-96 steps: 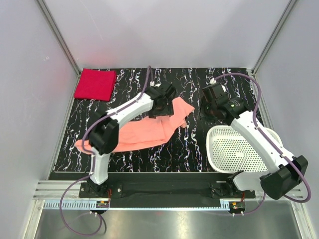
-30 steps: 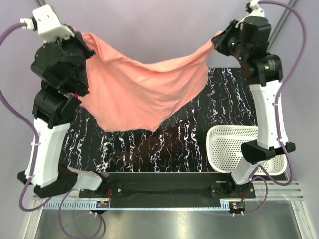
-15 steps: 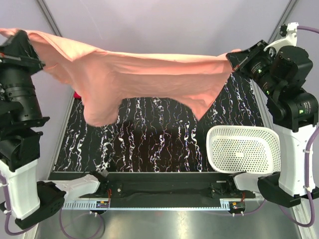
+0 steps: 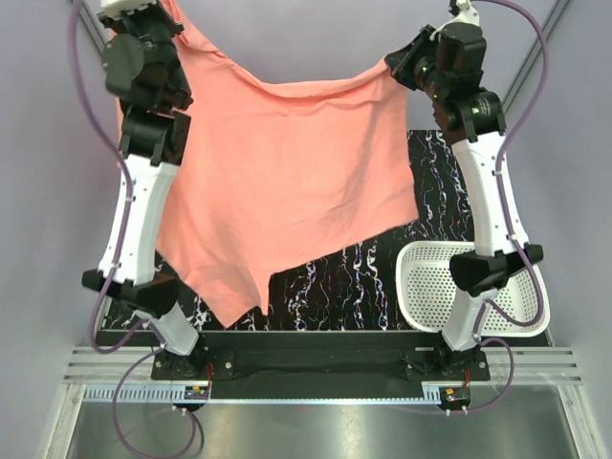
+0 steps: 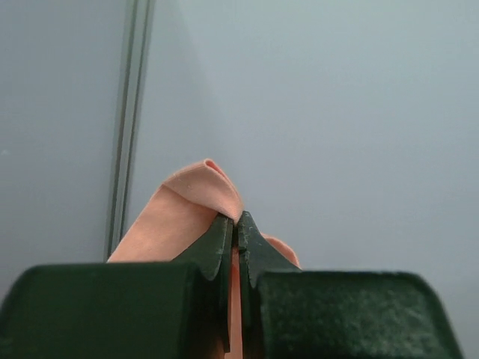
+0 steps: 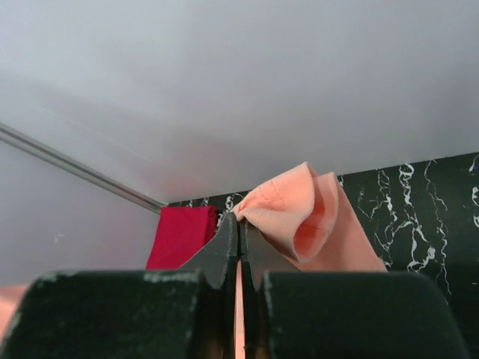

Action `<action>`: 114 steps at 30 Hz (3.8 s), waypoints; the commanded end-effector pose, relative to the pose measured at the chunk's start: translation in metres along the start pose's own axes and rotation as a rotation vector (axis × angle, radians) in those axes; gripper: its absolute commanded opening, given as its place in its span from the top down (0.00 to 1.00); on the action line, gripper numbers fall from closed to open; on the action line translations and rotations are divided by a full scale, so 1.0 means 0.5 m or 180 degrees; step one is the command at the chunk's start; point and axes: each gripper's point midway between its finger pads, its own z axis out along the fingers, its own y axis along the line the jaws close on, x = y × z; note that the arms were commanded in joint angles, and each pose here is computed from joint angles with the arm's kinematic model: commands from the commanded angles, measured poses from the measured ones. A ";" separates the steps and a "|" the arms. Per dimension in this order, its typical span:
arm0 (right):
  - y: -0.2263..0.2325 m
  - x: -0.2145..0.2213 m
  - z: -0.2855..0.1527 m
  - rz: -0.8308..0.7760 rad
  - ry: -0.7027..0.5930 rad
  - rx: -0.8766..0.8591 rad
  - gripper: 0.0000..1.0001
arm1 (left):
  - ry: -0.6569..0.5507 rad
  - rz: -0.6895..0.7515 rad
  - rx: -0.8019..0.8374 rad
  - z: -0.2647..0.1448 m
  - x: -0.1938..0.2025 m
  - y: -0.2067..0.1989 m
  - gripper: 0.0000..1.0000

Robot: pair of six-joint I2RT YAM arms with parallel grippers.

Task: Fold and stack the t-shirts
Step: Flatten the tshirt out

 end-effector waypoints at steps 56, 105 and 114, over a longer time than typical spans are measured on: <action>-0.334 0.843 -0.274 0.0593 0.3781 0.1142 0.96 | 0.5199 -0.0533 -0.0449 -0.815 0.814 0.236 1.00; -0.434 0.903 -0.184 0.0813 0.3333 0.2082 0.69 | 0.4876 -0.0099 -0.0648 -0.802 0.689 0.332 0.31; -0.443 0.908 -0.184 0.0761 0.3341 0.2130 0.85 | 0.4899 -0.0119 -0.0899 -0.800 0.685 0.371 0.25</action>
